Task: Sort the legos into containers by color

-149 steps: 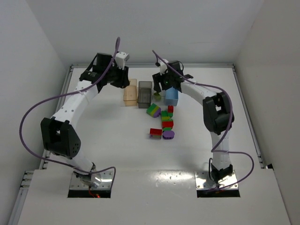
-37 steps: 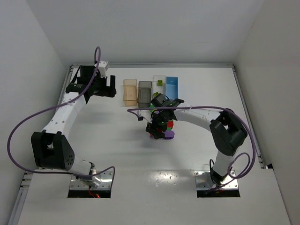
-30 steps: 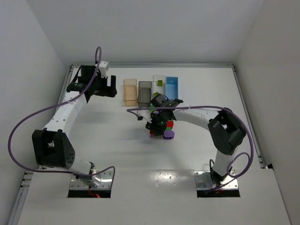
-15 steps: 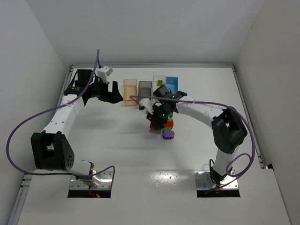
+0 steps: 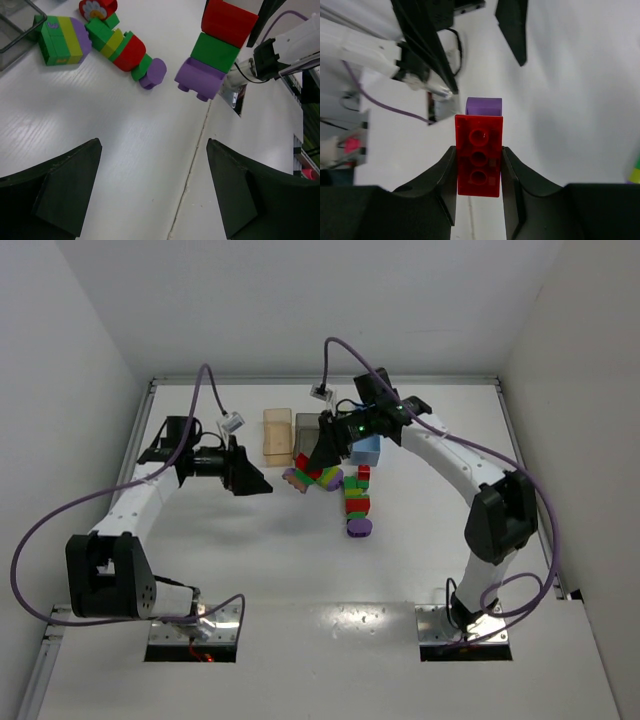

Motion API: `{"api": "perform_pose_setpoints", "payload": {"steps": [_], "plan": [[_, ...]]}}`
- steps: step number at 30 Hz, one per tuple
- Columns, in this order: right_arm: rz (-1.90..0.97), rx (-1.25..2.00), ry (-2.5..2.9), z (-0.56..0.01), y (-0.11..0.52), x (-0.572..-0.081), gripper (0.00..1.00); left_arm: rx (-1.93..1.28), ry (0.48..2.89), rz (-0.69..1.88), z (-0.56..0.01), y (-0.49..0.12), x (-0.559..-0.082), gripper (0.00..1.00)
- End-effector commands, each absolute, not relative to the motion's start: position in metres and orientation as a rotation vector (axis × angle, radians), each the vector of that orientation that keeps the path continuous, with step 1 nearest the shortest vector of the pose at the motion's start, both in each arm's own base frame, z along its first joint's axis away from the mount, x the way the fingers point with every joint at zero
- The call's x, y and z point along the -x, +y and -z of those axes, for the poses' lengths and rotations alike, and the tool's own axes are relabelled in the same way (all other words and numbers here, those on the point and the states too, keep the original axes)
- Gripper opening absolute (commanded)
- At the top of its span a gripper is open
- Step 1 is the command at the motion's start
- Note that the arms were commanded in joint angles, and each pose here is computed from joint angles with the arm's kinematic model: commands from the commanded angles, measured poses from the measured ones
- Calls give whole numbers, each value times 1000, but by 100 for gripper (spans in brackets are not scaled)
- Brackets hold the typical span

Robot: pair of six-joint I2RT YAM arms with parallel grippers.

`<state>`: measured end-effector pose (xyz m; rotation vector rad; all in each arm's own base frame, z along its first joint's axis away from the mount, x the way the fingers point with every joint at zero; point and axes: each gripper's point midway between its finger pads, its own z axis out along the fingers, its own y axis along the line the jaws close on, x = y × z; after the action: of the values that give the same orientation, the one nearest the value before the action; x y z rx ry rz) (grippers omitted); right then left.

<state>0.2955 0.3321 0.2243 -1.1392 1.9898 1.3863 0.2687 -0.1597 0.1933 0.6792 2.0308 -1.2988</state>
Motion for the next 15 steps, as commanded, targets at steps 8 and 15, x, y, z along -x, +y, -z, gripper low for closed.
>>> {"api": "perform_pose_setpoints", "payload": {"steps": [8, 15], "plan": [[-1741, 1023, 1918, -252, 341, -289, 17, -836, 1788, 1339, -238, -165, -272, 87], [-1748, 1032, 1905, -249, 343, -293, 17, -881, 1750, 1420, -250, -180, -260, 87]]}}
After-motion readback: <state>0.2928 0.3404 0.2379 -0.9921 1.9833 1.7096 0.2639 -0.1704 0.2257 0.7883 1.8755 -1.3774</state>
